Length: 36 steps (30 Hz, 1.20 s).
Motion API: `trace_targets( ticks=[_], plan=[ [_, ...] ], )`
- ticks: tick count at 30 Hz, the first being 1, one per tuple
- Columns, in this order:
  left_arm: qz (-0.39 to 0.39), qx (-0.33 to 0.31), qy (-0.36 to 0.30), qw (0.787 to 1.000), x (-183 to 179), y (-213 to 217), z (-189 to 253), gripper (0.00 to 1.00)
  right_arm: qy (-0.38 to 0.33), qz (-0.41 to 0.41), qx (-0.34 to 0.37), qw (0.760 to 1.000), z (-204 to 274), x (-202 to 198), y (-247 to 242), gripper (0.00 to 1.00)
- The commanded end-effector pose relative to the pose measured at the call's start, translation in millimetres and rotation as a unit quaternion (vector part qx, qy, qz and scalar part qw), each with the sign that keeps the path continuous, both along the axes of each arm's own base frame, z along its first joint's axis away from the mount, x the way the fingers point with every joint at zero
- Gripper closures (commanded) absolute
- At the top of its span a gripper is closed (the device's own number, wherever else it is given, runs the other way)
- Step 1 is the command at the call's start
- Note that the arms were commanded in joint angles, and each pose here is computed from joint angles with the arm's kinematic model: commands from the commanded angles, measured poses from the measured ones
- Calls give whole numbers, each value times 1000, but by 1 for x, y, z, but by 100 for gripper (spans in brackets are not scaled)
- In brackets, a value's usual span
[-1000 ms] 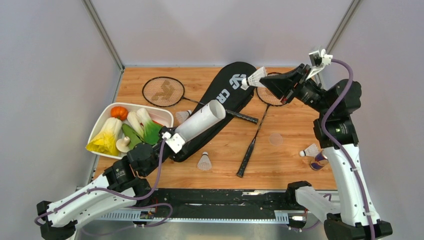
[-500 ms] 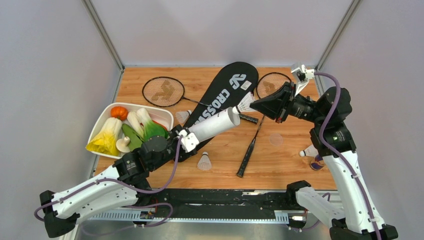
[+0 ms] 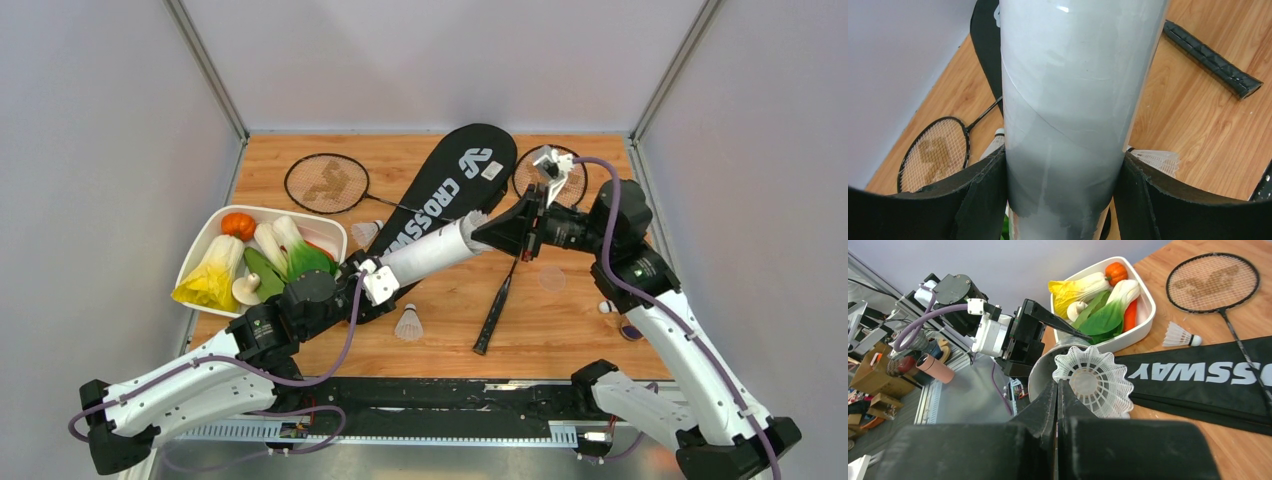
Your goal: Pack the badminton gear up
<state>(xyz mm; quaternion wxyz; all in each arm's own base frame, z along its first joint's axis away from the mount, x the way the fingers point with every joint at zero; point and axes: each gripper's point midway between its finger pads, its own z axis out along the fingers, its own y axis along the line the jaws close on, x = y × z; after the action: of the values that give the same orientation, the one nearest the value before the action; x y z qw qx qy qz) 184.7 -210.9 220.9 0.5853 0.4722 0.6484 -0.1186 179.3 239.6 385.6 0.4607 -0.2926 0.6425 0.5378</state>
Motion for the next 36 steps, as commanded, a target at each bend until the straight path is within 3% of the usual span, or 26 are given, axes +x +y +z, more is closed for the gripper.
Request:
trace_targets(
  ticks=[1, 13, 18, 20, 27, 31, 36],
  plan=[
    [-6, -50, -21, 999, 1, -7, 34, 52, -13, 8, -5, 1000, -3, 0, 20, 100],
    [1, -49, -31, 998, 2, -1, 34, 52, 21, 28, -6, 999, -21, -8, 52, 100],
    [11, -55, -38, 998, 2, 5, 35, 52, 25, 12, 1, 1000, -18, -9, 47, 78],
    [21, -55, -39, 997, 3, 9, 34, 52, 16, -6, 13, 1000, -5, -11, 40, 64],
    [54, -60, -45, 996, 6, 24, 33, 52, -17, -71, 35, 997, 12, -15, 13, 37],
    [84, -63, -60, 993, 11, 37, 38, 51, -17, -148, 29, 988, -6, 3, -4, 32],
    [119, -97, -90, 984, 13, 56, 57, 51, -8, -193, 8, 981, -51, 19, -10, 34]
  ],
)
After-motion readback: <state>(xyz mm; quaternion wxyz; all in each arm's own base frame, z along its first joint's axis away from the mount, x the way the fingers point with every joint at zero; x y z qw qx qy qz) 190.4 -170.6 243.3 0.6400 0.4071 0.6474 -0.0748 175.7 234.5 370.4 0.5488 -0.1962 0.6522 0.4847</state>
